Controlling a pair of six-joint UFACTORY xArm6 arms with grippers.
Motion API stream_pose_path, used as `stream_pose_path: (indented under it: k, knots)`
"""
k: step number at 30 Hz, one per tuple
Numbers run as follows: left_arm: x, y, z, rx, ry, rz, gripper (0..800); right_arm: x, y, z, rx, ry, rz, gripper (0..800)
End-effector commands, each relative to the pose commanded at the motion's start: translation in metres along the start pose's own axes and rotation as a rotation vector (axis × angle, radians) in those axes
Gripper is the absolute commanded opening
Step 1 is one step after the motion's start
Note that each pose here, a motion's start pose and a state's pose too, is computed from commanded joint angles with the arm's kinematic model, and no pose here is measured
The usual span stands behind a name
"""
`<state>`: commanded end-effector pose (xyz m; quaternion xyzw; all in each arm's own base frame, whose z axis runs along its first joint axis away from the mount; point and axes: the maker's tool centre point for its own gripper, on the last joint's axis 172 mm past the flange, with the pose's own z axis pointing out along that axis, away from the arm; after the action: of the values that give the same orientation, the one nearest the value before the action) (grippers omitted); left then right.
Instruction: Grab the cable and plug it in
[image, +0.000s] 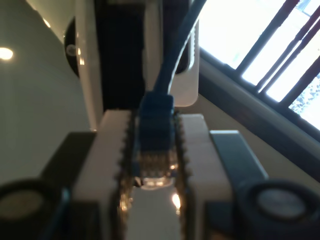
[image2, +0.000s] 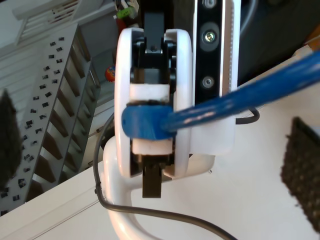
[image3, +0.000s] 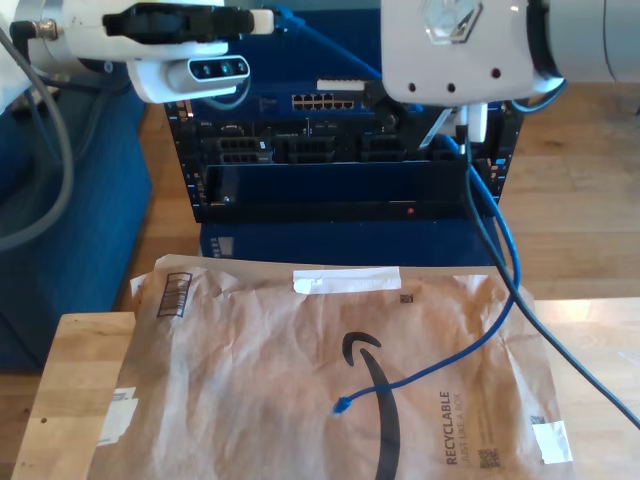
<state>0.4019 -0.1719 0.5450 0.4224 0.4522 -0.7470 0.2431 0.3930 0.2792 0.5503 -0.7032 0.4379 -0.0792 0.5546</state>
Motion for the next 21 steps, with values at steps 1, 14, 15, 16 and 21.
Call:
stream_pose_path:
  k: [1, 14, 15, 16, 21]
  knots:
    - [0.0, 0.0, 0.0, 0.0, -0.001, -0.006, 20, 0.0, -0.001, -0.001, 0.003, -0.001, 0.001, 647]
    - [0.003, -0.009, 0.003, 0.031, 0.002, -0.061, 20, -0.02, -0.001, 0.005, 0.017, -0.031, -0.019, 496]
    - [0.003, -0.009, 0.002, 0.03, 0.001, -0.06, 20, -0.02, 0.0, 0.005, 0.015, -0.031, -0.018, 486]
    - [0.003, -0.009, 0.003, 0.033, 0.003, -0.061, 20, -0.019, 0.001, 0.006, 0.014, -0.03, -0.016, 473]
    - [0.005, -0.013, 0.005, 0.05, 0.008, -0.059, 29, -0.017, 0.002, 0.006, 0.012, -0.028, -0.013, 392]
